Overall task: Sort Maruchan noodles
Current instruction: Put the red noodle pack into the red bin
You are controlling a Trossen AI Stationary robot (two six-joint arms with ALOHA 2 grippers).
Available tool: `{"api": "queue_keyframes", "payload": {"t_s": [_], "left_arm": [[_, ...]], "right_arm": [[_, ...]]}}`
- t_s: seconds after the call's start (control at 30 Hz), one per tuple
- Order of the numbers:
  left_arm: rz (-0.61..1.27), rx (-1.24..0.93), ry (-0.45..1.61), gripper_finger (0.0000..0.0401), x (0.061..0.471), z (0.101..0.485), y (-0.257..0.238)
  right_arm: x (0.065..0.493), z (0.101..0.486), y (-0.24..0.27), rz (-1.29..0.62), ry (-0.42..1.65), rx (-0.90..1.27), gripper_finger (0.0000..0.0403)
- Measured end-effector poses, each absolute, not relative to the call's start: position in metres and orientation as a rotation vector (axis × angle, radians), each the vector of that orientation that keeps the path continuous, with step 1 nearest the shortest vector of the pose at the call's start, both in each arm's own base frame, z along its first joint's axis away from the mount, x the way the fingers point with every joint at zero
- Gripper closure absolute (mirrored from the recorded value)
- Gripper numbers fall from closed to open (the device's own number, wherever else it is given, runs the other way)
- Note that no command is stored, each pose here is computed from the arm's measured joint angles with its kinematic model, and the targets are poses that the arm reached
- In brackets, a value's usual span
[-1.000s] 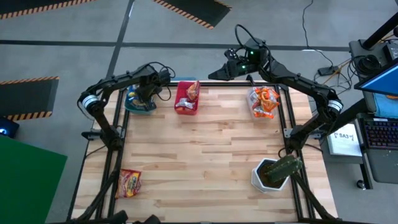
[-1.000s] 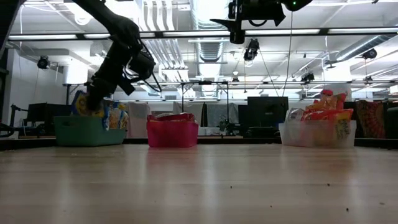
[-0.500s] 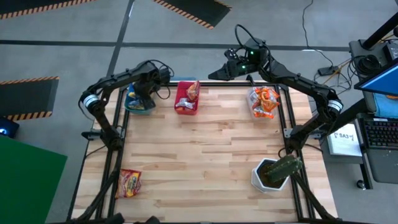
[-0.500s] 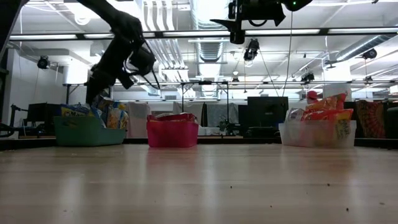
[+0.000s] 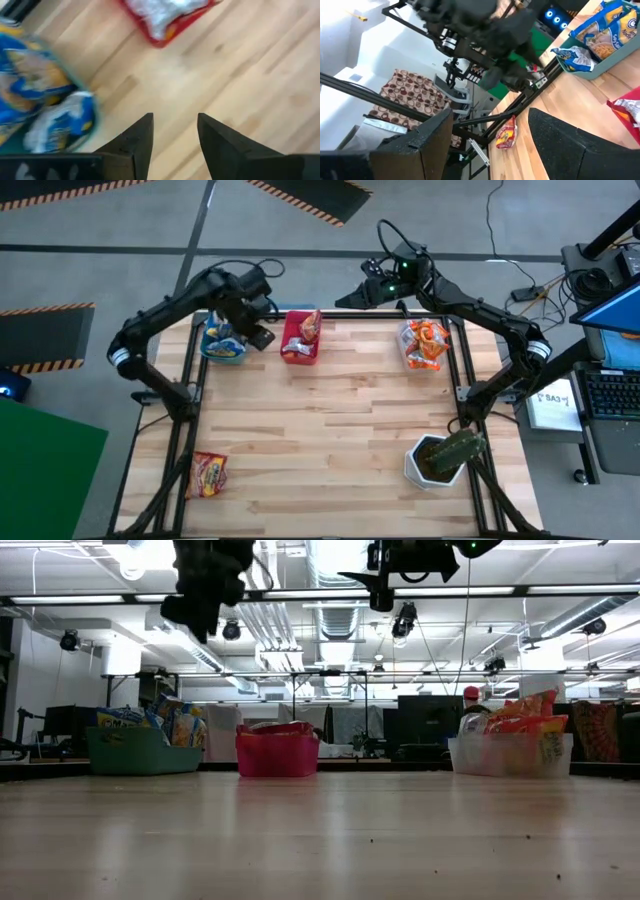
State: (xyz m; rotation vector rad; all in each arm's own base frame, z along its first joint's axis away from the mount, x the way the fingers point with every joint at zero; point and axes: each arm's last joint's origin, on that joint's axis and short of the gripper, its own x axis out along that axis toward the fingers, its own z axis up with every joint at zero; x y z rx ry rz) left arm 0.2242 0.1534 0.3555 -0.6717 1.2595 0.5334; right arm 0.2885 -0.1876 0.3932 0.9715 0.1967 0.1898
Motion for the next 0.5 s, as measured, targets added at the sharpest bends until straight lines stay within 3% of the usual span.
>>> {"api": "queue_keyframes", "payload": {"t_s": [0.23,0.5], "left_arm": [[0.547,-0.802,1.230,0.0265,0.236,0.362,0.088],[0.540,-0.909,1.511,0.0214,0.235,0.321,-0.002]], "right_arm": [[0.289,0.390,-0.188,0.186,0.208,0.946,0.0154],[0.298,0.378,-0.195,0.176,0.234,0.955,0.0154]]}}
